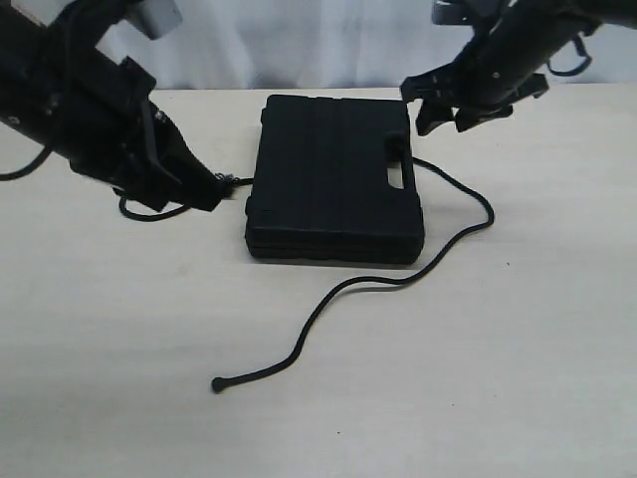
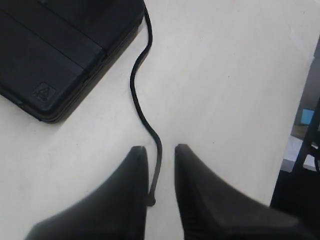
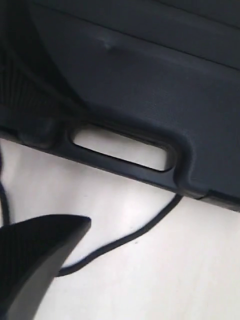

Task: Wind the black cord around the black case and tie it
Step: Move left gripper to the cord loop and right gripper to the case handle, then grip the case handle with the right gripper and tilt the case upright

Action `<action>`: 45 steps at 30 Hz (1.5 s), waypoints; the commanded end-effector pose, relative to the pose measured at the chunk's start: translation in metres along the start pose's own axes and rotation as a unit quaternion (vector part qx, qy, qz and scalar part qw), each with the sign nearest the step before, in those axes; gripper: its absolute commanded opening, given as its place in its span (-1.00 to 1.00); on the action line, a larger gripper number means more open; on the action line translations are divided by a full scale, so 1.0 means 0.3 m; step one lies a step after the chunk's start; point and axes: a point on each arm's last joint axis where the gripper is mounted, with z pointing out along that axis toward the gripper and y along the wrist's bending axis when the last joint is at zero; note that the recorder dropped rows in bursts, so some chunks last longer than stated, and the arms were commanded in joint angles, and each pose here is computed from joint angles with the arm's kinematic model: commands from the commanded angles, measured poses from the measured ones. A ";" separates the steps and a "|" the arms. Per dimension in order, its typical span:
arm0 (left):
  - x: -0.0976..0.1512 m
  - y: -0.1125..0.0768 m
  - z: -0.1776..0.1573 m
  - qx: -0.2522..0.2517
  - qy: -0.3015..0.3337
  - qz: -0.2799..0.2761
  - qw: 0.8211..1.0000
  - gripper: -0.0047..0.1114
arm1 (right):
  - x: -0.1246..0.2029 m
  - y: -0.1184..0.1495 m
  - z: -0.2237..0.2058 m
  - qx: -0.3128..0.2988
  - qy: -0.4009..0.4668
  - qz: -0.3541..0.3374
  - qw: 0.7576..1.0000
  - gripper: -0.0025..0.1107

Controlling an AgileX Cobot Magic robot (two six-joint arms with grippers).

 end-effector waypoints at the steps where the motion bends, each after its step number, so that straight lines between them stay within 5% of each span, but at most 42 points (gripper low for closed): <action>1: 0.039 0.014 0.049 -0.023 0.009 0.002 1.000 -0.31 | -0.043 0.033 0.141 0.064 0.025 -0.040 0.997 0.10; 13: 0.127 0.048 0.117 -0.065 0.021 -0.011 0.998 -0.24 | -0.019 0.009 0.373 0.072 0.076 -0.011 0.994 0.10; 14: 0.128 0.051 0.119 -0.069 0.019 -0.012 0.997 -0.24 | -0.020 0.012 0.382 0.067 0.072 -0.007 0.995 0.04; 16: 0.124 0.054 0.119 -0.075 0.012 -0.012 0.997 -0.24 | -0.019 0.021 0.383 0.052 0.072 0.007 0.996 -0.39; 17: 0.120 0.058 0.118 -0.081 0.005 -0.012 0.997 -0.24 | -0.019 0.027 0.372 0.045 0.077 0.014 0.996 -0.79; 18: 0.118 0.061 0.118 -0.085 0.002 -0.011 0.996 -0.24 | -0.022 0.032 0.358 0.041 0.078 0.019 0.996 -0.87; 26: 0.089 0.091 0.110 -0.136 -0.047 -0.005 0.990 -0.24 | -0.125 0.090 -0.047 0.018 -0.027 0.038 0.999 -0.88; 31: 0.058 0.112 0.101 -0.169 -0.102 -0.023 0.980 -0.24 | -0.138 0.116 -0.171 -0.004 -0.063 0.046 0.997 -0.88; 38: 0.052 0.178 0.189 -0.177 -0.121 -0.064 0.975 -0.24 | -0.143 0.146 -0.214 -0.039 -0.077 0.061 0.994 -0.88; 45: 0.014 0.243 0.314 -0.148 -0.135 -0.078 0.976 -0.25 | -0.135 0.260 -0.205 -0.025 -0.092 -0.003 0.995 -0.88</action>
